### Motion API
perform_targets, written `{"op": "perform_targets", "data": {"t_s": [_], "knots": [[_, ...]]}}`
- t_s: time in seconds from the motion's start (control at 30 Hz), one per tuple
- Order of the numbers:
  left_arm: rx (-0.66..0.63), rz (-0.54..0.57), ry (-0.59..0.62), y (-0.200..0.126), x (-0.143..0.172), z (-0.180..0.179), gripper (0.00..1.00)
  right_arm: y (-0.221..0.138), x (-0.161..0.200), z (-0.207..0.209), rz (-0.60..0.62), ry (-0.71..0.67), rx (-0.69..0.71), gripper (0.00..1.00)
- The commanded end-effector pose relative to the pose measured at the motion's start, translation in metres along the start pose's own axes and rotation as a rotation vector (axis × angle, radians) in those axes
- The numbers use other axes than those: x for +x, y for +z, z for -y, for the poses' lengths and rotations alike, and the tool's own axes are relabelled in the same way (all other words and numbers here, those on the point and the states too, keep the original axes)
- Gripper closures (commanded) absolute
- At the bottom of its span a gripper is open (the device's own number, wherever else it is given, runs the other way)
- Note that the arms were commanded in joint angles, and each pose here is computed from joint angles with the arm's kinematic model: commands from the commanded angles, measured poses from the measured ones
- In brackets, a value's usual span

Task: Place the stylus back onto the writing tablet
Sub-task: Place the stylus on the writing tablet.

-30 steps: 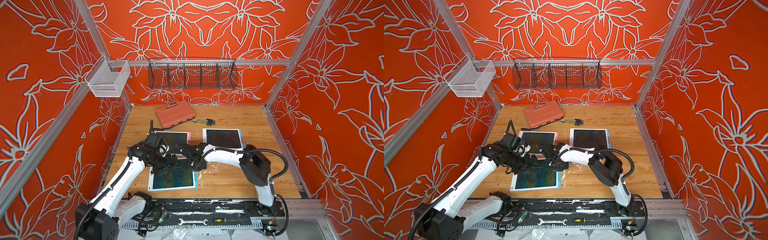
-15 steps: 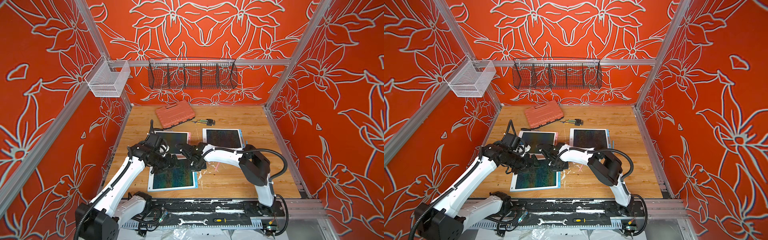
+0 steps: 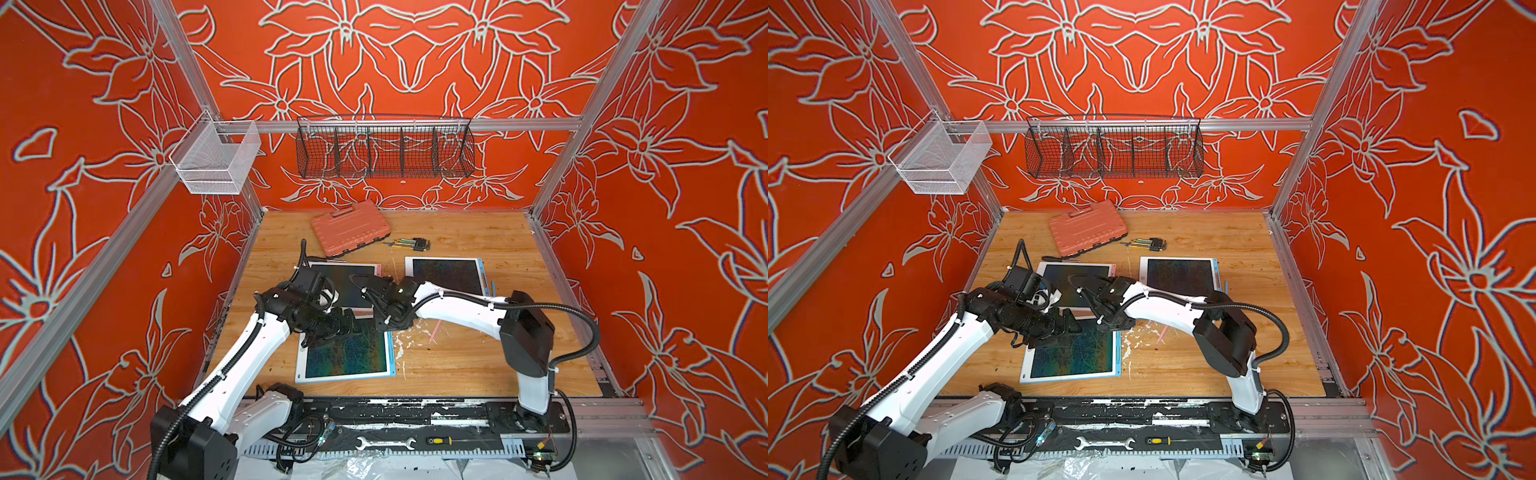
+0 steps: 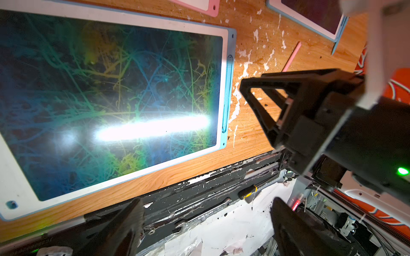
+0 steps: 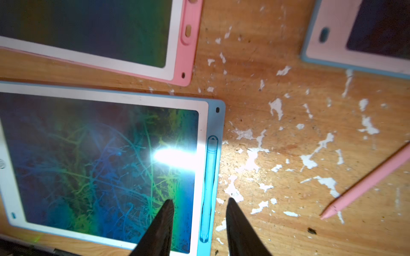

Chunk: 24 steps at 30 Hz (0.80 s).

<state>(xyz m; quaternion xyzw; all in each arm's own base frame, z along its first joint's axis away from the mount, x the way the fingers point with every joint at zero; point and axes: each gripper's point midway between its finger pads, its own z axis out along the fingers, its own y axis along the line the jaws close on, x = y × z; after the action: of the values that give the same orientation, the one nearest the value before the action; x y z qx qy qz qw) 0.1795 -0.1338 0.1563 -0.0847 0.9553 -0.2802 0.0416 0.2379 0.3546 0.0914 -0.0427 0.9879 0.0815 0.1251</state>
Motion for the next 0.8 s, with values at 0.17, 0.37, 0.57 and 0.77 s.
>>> {"op": "perform_targets", "data": {"t_s": [0.17,0.37,0.57,0.77], "knots": [[0.027,0.048,-0.002,0.000,-0.016,0.011,0.11,-0.026,-0.021,0.041,0.089,0.054,0.067,0.52],[-0.028,0.061,-0.024,0.021,-0.020,0.022,0.10,-0.034,-0.036,0.067,0.079,0.039,0.009,0.48],[-0.081,0.083,-0.042,0.052,-0.023,0.046,0.09,-0.045,-0.046,0.101,0.081,-0.025,-0.003,0.43],[-0.087,0.080,-0.036,0.080,-0.028,0.077,0.09,-0.059,-0.046,0.134,0.082,-0.057,-0.003,0.39]]}}
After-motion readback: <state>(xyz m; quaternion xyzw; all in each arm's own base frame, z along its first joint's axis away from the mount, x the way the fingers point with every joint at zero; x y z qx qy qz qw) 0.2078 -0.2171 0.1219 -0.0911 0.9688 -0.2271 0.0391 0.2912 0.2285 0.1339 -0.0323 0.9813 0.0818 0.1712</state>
